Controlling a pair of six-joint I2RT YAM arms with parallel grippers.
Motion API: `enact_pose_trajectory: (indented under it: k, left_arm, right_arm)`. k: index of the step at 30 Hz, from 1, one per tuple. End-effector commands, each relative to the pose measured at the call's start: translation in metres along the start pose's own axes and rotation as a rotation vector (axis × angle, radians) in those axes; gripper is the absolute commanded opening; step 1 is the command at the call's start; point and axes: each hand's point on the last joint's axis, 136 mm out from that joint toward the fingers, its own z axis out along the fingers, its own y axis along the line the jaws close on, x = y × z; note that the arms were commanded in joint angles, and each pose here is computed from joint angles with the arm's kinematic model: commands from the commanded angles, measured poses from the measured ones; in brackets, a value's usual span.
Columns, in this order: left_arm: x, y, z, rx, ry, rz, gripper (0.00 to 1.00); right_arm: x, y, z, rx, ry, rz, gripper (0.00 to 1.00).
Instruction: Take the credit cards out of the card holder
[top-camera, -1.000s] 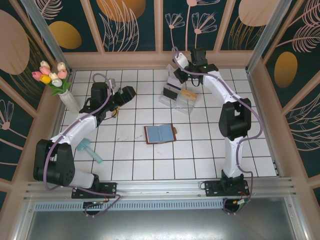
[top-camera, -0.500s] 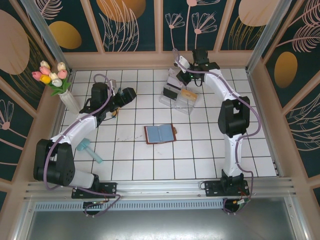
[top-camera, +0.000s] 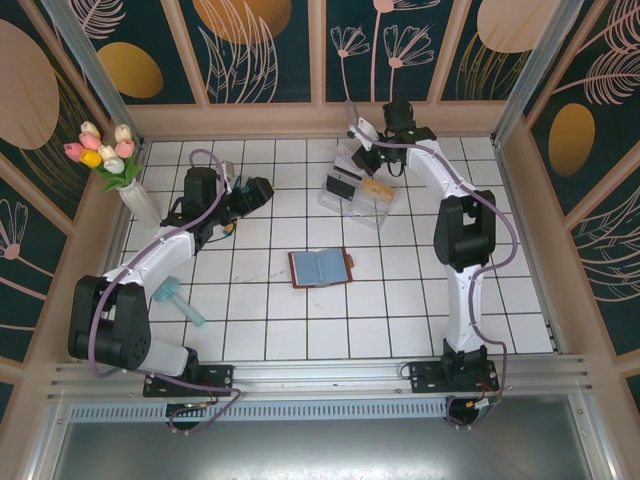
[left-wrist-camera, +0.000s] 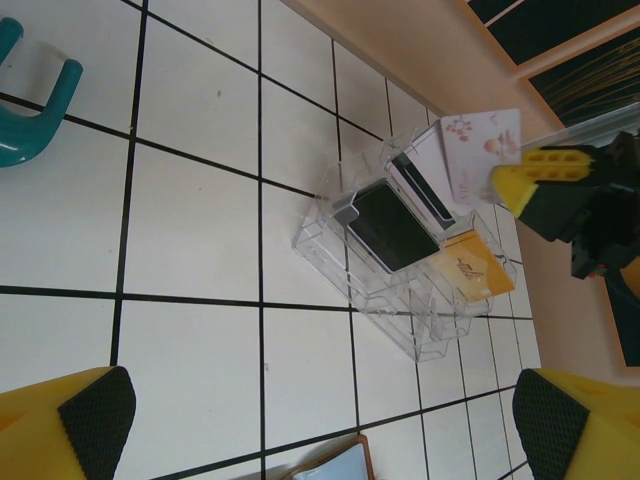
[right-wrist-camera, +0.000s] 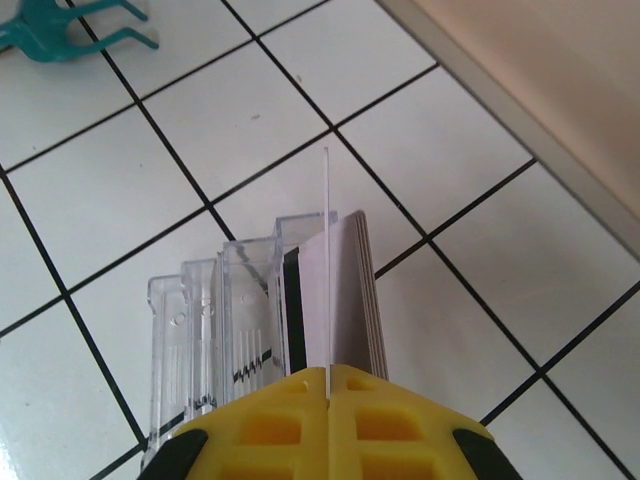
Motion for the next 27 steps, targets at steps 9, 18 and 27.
enact_pose_trajectory:
  k: [9,18,27]
  left_arm:
    - [0.005,0.005,0.004,0.002,0.024,0.005,0.98]
    - [0.007,0.007,0.004,-0.001,0.031,0.008,0.99]
    - [0.010,0.008,0.005,-0.001,0.040,0.009,0.99]
  right_arm:
    - [0.010,-0.014,-0.001,0.058,0.048,-0.038,0.12]
    - [0.001,-0.012,-0.008,0.058,0.027,-0.051,0.15]
    - [0.009,-0.008,-0.010,0.059,0.088,-0.118,0.11]
